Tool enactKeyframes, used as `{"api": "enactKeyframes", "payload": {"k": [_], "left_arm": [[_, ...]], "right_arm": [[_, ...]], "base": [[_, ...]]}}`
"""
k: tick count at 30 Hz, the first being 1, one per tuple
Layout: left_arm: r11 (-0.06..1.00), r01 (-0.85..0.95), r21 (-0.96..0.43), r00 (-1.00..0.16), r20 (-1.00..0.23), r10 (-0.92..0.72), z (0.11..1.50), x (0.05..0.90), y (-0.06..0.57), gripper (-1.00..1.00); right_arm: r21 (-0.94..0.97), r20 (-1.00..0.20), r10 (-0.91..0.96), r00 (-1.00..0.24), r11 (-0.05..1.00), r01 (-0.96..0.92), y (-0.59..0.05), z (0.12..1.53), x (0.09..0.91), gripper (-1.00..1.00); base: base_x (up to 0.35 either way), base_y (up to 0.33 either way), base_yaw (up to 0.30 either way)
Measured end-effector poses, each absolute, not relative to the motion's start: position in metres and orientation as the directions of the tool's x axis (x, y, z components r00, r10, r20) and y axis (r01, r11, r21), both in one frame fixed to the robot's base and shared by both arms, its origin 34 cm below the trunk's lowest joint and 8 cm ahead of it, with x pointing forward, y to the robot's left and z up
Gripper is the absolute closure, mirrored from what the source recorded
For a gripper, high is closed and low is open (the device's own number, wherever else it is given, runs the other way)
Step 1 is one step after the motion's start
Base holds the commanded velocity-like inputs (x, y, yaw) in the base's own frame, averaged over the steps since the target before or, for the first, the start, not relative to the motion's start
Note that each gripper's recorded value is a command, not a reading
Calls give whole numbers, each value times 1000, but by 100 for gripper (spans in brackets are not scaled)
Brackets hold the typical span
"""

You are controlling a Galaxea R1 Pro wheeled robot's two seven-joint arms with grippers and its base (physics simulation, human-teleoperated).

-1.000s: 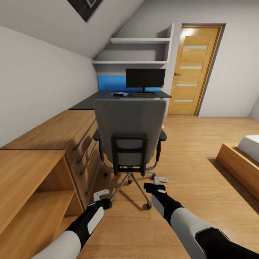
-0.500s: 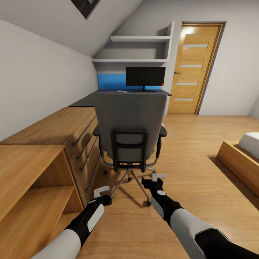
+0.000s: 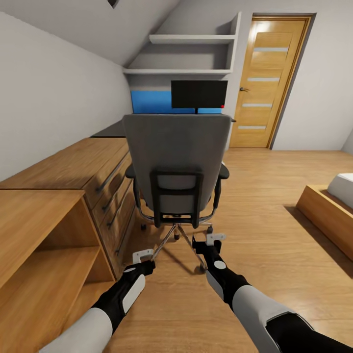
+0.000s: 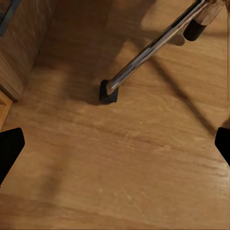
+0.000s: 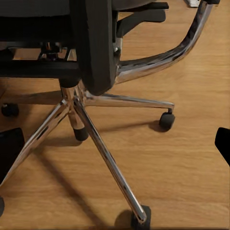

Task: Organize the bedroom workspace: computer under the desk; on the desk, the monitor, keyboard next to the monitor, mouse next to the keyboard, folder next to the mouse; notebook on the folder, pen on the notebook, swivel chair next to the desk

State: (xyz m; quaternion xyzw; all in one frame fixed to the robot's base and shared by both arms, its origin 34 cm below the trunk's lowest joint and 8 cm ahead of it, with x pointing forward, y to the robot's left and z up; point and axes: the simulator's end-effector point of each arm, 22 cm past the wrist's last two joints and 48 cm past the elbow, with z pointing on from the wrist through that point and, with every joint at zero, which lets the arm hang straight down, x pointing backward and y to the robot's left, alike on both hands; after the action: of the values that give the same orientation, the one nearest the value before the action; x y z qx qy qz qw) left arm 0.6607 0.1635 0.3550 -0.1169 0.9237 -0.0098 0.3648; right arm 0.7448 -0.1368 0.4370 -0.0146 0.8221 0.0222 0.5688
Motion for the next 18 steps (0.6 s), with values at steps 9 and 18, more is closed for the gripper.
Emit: {"api": "enactKeyframes", "payload": {"k": [9, 18], "left_arm": [[972, -206, -114, -670, -708, -225, 378, 704, 165, -100], [968, -220, -120, -662, -711, -239, 362, 707, 164, -100]], "right_arm": [[18, -923, -4, -385, 998, -54, -135, 412, 742, -100], [19, -908, -5, -418, 998, -52, -136, 387, 738, -100]], "base": [[0, 0, 0], [0, 0, 0]]}}
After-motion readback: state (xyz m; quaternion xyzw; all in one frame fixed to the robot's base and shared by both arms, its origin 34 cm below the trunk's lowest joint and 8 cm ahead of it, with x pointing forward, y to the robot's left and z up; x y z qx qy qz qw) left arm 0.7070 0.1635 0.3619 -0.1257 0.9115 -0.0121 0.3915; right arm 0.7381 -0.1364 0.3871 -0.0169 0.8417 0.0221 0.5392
